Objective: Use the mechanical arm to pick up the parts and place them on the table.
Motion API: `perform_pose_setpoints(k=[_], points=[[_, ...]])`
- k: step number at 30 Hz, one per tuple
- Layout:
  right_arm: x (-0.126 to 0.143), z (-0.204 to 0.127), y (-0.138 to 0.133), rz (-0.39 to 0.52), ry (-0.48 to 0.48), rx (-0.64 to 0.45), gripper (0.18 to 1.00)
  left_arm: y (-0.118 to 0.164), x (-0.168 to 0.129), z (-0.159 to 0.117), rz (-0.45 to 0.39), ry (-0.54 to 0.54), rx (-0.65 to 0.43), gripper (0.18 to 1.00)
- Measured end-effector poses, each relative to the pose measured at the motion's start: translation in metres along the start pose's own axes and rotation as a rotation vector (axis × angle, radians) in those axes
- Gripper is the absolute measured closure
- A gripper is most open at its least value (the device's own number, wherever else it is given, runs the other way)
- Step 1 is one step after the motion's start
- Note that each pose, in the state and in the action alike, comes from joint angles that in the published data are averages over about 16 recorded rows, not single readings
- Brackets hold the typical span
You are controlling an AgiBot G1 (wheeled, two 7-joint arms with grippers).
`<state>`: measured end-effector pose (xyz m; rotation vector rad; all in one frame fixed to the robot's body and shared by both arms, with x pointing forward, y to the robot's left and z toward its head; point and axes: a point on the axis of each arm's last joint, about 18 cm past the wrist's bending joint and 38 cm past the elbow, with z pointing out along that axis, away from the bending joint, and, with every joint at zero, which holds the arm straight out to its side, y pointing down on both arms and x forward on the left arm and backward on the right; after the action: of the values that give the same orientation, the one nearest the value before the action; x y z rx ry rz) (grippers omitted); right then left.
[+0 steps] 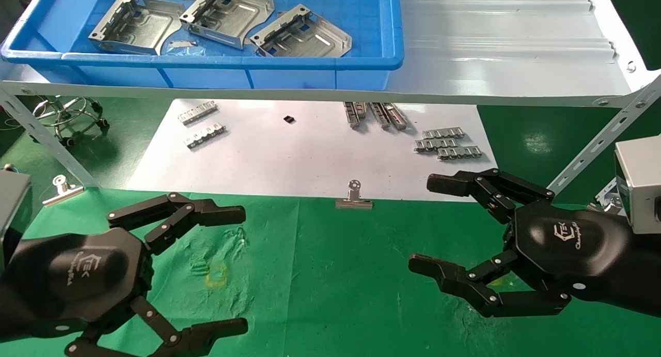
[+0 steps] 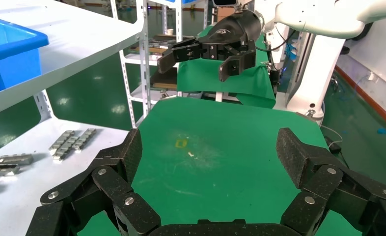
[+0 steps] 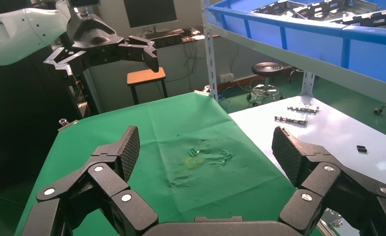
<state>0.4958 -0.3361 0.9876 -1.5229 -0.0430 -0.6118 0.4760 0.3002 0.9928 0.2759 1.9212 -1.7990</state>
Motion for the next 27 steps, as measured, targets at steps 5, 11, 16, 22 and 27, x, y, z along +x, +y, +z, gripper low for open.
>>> perform_pose_setpoints(k=[5,11,16,22,27], points=[[0.0000,0.0000,0.0000,0.000,0.000,0.000,0.178,0.0000,0.0000,0.0000,0.000,0.000,0.000,0.183],[0.0000,0.0000,0.0000,0.000,0.000,0.000,0.178,0.0000,0.0000,0.0000,0.000,0.000,0.000,0.183],[0.0000,0.0000,0.0000,0.000,0.000,0.000,0.178,0.0000,0.0000,0.0000,0.000,0.000,0.000,0.183],[0.0000,0.0000,0.0000,0.000,0.000,0.000,0.181,0.0003,-0.0002,0.0000,-0.002,-0.001,0.001,0.183],[0.0000,0.0000,0.0000,0.000,0.000,0.000,0.195,0.0019,-0.0031,0.0011,-0.012,-0.012,0.006,0.183]])
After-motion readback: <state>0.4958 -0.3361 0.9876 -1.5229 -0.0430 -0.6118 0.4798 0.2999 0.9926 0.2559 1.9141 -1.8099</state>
